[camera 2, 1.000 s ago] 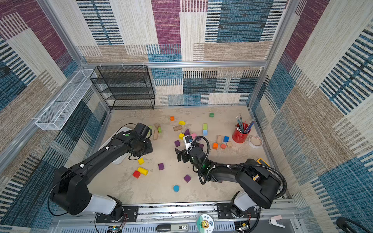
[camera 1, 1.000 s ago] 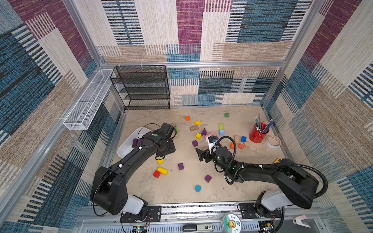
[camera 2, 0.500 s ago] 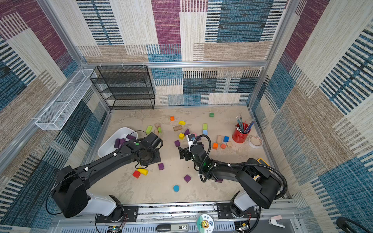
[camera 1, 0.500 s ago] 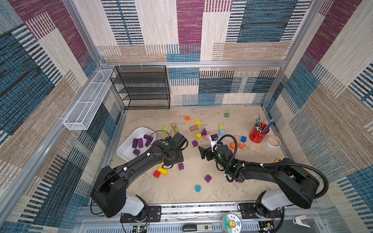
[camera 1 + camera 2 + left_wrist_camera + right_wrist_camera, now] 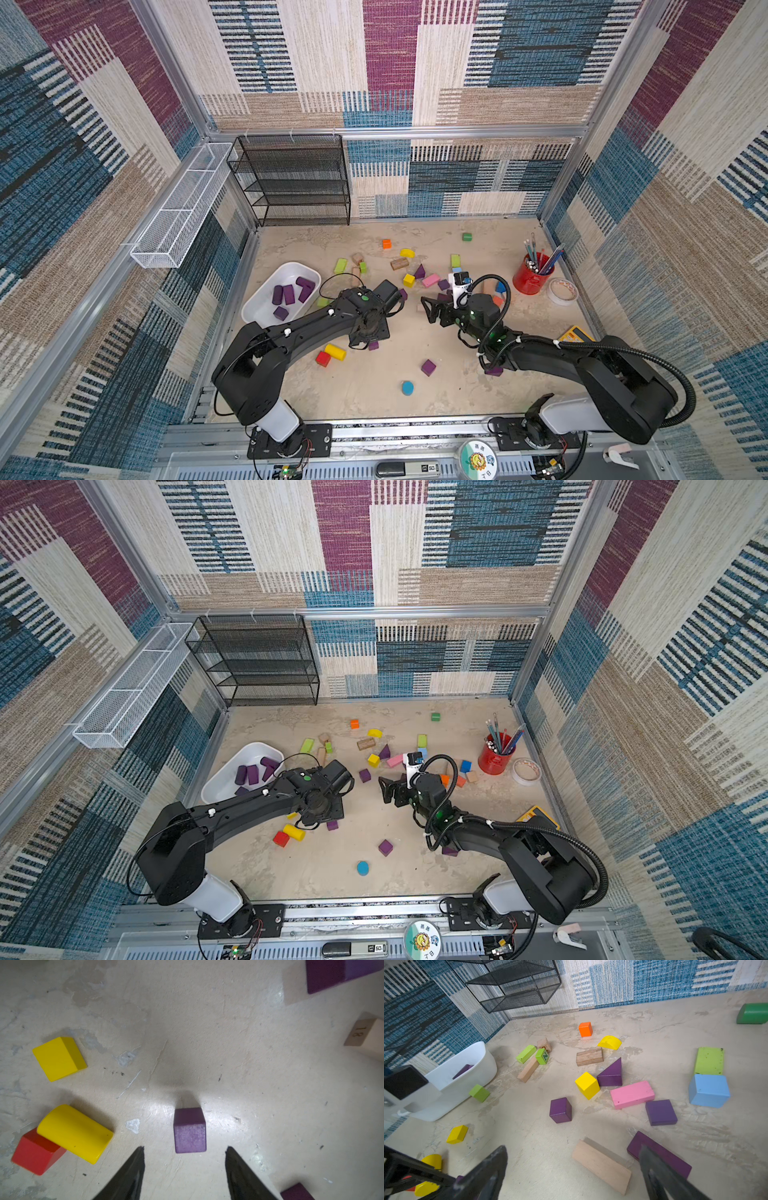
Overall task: Pick purple bricks into the storage bin
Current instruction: Pick up the building block from the center of the board.
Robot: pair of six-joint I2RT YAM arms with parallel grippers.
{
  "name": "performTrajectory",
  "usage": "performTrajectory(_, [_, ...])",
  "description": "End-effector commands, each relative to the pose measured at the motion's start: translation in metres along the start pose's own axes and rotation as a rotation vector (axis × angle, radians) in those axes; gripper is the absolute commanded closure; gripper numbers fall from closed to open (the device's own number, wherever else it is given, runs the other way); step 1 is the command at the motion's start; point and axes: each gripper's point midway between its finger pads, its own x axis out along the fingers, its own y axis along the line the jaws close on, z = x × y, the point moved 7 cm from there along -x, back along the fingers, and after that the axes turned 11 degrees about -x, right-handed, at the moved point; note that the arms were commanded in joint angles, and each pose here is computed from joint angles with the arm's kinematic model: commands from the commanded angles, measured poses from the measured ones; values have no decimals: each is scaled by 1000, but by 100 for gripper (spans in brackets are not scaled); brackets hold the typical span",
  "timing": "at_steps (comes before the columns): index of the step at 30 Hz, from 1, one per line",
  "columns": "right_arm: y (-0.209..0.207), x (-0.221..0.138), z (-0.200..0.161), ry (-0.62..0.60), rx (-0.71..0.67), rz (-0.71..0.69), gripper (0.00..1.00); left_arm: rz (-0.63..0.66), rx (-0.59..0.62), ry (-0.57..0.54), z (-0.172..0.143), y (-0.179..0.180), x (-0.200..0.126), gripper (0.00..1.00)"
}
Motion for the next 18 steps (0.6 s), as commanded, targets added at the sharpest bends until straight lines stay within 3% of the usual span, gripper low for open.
performTrajectory(1, [5, -4, 9, -59, 64, 113, 1, -15, -11, 1, 0, -5, 4, 35])
performTrajectory(10, [-4, -5, 5, -60, 133, 157, 1, -25, -19, 42, -7, -10, 26, 34])
performTrajectory(18, [-6, -3, 3, -55, 137, 147, 1, -21, -47, 63, -14, -5, 45, 45])
